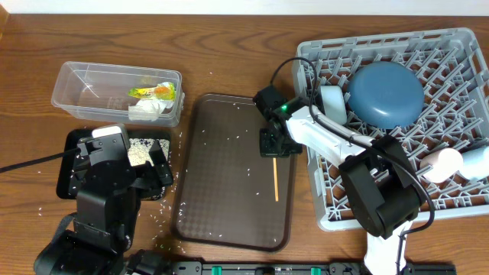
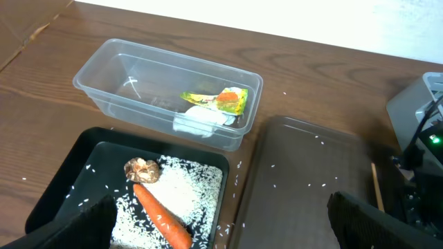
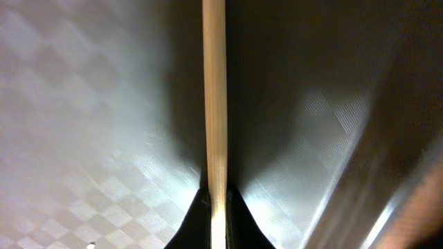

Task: Sort waste into correct bins and load items into the dishwasher rack
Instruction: 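Insert the chopsticks upright into the dish rack with the right gripper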

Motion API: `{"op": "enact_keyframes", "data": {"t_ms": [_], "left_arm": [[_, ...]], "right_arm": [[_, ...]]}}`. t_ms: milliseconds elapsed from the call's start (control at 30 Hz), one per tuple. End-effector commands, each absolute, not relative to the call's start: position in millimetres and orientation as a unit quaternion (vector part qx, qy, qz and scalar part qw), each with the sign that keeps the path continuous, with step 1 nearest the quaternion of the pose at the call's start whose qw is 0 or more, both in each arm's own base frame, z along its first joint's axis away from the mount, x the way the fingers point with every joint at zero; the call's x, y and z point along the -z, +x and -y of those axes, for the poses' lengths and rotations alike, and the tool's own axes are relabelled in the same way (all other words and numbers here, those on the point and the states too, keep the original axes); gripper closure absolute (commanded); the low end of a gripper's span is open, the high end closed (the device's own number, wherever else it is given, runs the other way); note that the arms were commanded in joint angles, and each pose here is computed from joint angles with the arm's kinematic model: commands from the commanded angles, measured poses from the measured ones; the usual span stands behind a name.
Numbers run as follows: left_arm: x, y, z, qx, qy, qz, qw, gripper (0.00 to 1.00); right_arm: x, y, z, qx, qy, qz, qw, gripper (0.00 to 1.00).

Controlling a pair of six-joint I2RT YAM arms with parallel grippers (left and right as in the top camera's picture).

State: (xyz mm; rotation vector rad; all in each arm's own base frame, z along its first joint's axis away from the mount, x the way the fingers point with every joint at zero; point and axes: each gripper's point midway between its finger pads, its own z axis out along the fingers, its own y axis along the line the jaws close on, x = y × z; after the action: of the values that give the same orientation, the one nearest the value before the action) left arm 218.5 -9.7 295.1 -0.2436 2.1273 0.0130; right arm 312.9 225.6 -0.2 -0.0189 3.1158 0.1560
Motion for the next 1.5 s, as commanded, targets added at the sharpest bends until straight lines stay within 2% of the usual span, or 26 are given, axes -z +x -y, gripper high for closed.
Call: {"op": "enact_keyframes", "data": {"t_ms": [0,133,333,533,633,800,1067,1467], "left_arm": [[-299,219,6,-0.014,-0.102,-0.869,0.485,0.02],[-299,219,6,-0.014,-0.102,-0.869,0.485,0.02],[-299,219,6,-0.014,-0.102,-0.869,0.485,0.02],[-299,219,6,-0.014,-0.102,-0.869,0.485,0.02],[-299,219,6,-0.014,-0.102,-0.869,0.485,0.02],[-299,219,6,-0.014,-0.102,-0.869,0.485,0.02],[-299,219,6,-0.014,-0.102,-0.869,0.485,0.02],[-299,219,6,-0.014,-0.102,-0.869,0.485,0.02]], "right_arm": [[3,316,-222,-0.041,-0.075,-0.996,0.02,0.99],[-32,324,-227,-0.054,-0.098,-0.993,0.046,0.99],[-118,336,-226,-0.085,-0.147,-0.976,0.135,0.99],[-176,355,-158,-0.023,-0.106,-0.97,0.22,0.99],[-176,358,-127,-0.005,-0.095,-0.974,0.207,0.99],[-149,359,-101,0.013,-0.088,-0.983,0.162,0.99],[-128,362,-105,0.019,-0.092,-0.986,0.138,0.99],[-125,361,-120,-0.025,-0.069,-0.989,0.132,0.99]]}}
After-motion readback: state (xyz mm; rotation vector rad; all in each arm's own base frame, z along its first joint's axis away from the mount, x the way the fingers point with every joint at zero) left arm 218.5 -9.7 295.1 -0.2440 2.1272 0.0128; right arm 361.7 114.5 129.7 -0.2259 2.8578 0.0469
